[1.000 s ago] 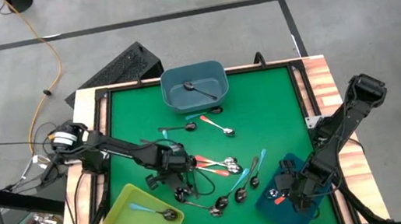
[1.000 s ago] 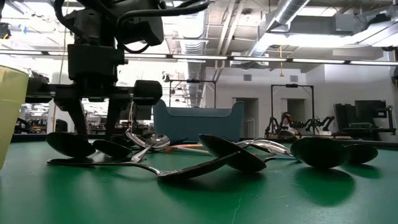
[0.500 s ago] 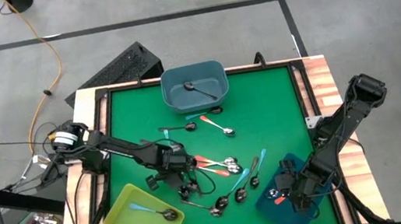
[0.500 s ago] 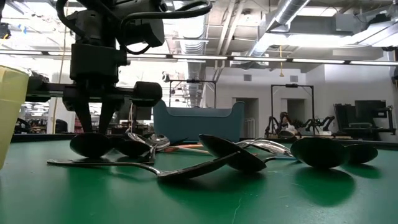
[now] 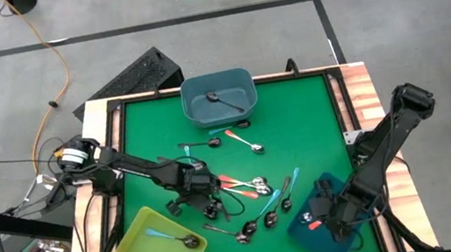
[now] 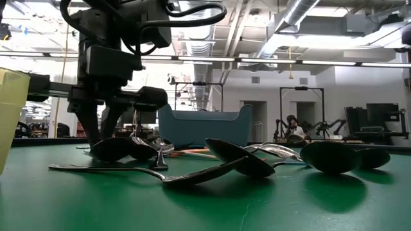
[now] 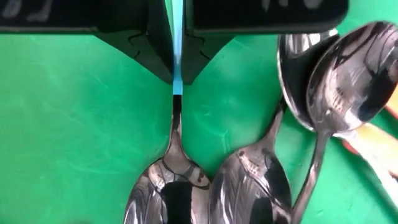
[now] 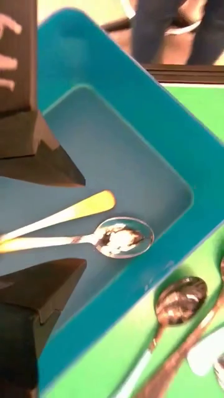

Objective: Sort silverware by color (type)
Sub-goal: Put the blue spoon into the yellow bin

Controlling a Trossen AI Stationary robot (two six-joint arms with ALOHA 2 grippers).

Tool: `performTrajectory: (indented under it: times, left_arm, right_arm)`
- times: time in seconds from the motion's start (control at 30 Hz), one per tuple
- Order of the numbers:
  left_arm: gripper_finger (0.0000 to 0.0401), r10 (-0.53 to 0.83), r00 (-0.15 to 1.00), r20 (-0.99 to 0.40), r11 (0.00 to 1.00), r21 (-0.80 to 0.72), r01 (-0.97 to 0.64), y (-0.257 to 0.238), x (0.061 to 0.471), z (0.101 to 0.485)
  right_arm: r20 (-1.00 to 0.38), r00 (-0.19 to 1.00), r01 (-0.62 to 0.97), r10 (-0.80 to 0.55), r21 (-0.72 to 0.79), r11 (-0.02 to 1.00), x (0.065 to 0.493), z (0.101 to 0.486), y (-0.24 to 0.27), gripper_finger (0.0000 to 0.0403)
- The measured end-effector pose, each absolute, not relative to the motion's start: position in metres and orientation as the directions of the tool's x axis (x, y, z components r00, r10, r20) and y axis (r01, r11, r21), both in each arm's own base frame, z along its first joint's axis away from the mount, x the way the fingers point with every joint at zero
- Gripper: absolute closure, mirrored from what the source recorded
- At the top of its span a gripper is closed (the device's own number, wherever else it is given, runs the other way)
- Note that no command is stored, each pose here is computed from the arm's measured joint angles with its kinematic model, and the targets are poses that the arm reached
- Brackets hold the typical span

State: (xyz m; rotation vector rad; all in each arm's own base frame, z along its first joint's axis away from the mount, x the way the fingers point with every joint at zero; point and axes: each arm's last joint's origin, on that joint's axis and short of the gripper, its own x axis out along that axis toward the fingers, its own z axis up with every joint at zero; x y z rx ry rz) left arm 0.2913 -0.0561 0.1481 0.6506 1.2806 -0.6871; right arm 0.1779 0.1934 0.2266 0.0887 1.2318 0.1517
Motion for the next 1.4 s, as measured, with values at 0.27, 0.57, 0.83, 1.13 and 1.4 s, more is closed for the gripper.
performTrajectory:
  times: [0.27,0.57,0.83,1.13,1.4]
  left_arm:
    - [0.04,-0.113,0.305,-0.945,0.756,0.117,0.644,-0.046,0.289,0.183]
    - [0.04,-0.067,0.566,-0.822,0.9,0.195,0.391,-0.028,0.272,0.244]
    - [0.04,0.039,0.879,-0.475,0.978,0.198,0.063,-0.003,0.267,0.305]
    - [0.04,0.083,0.992,-0.093,0.985,0.159,-0.067,0.007,0.275,0.344]
    - [0.04,0.11,0.994,-0.001,0.98,0.164,-0.108,0.008,0.277,0.352]
  right_arm:
    - [-0.969,0.241,-0.13,0.046,0.015,0.991,0.183,0.259,0.176,0.019]
    - [-0.947,0.318,-0.14,-0.05,-0.099,0.985,0.206,0.273,0.137,0.0201]
    - [-0.752,0.636,0.006,-0.174,-0.221,0.975,0.236,0.314,0.067,0.0202]
    - [-0.308,0.937,0.108,-0.164,-0.191,0.976,0.282,0.359,0.017,0.0202]
    - [-0.083,0.99,0.091,-0.111,-0.218,0.972,0.311,0.366,0.009,0.0202]
